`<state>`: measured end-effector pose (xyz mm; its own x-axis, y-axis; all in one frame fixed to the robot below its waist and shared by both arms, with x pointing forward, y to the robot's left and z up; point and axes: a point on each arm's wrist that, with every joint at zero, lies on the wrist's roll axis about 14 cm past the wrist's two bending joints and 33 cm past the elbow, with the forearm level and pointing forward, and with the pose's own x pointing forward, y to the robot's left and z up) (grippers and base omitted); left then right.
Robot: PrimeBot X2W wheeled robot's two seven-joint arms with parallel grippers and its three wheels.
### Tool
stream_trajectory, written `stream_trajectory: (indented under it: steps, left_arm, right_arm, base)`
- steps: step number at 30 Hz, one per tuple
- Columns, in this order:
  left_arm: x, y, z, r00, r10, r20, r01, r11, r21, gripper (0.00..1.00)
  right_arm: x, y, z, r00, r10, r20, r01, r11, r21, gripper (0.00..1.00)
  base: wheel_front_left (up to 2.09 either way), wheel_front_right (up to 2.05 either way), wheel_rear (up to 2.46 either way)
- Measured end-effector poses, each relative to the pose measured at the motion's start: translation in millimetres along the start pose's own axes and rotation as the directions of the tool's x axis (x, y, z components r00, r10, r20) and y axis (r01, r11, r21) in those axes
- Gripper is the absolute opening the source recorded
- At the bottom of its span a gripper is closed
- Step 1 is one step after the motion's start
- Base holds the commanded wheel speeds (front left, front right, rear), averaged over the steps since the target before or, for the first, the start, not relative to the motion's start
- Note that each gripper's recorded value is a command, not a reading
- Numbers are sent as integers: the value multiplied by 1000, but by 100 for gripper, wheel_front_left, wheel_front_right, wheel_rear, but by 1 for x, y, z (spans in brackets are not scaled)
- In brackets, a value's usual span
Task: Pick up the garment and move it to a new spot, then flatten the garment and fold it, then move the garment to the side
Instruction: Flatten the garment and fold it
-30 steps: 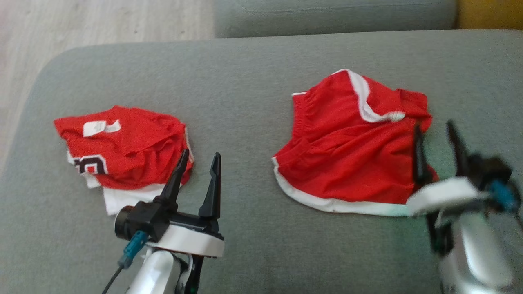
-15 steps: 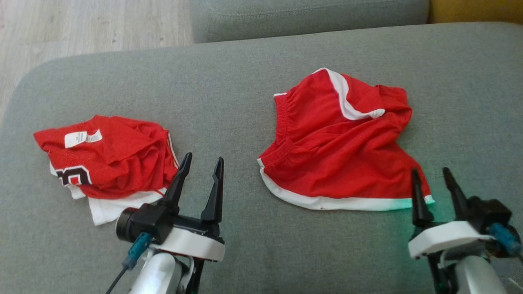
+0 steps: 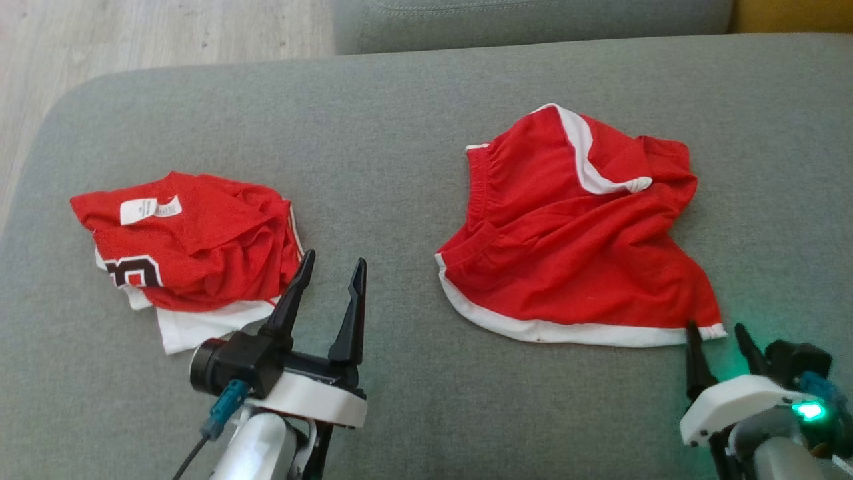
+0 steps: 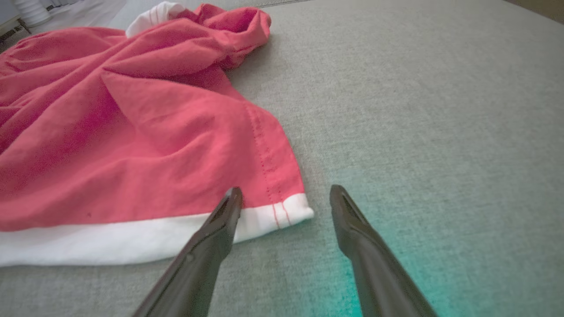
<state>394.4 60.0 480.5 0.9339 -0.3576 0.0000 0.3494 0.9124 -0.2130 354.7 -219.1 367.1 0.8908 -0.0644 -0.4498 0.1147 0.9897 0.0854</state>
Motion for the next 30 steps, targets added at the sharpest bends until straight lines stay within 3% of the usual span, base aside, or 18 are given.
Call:
stream_trajectory:
  steps: [20, 21, 22, 23, 24, 30]
  left_arm:
    - [2, -2, -1, 1000, -7, -4, 7, 1000, -1, 100]
    - [1, -1, -2, 1000, -5, -5, 5, 1000, -1, 100]
    - [1, -1, -2, 1000, -3, -6, 3, 1000, -1, 100]
    - [1, 0, -2, 1000, -2, -6, 2, 1000, -2, 100]
    - [1, 0, -2, 1000, 0, -7, 0, 1000, -2, 100]
    - [1, -3, 2, 1000, -9, 4, 9, 1000, 2, 100]
  right_arm:
    - [1, 1, -11, 999, 1, -40, -2, 1000, -11, 100]
    - [3, 2, -11, 999, 3, -47, -4, 1000, -13, 87]
    - [4, 3, -10, 999, 6, -50, -7, 1000, -18, 61]
    - [6, 3, -9, 999, 8, -49, -9, 1000, -19, 25]
    - [7, 4, -8, 999, 10, -49, -11, 1000, -19, 0]
    - [4, -4, -4, 999, -14, -34, 13, 1000, -15, 0]
  base:
    - [0, 0, 0]
    - [0, 0, 0]
    - [0, 0, 0]
    - [0, 0, 0]
    - [0, 0, 0]
    - [0, 0, 0]
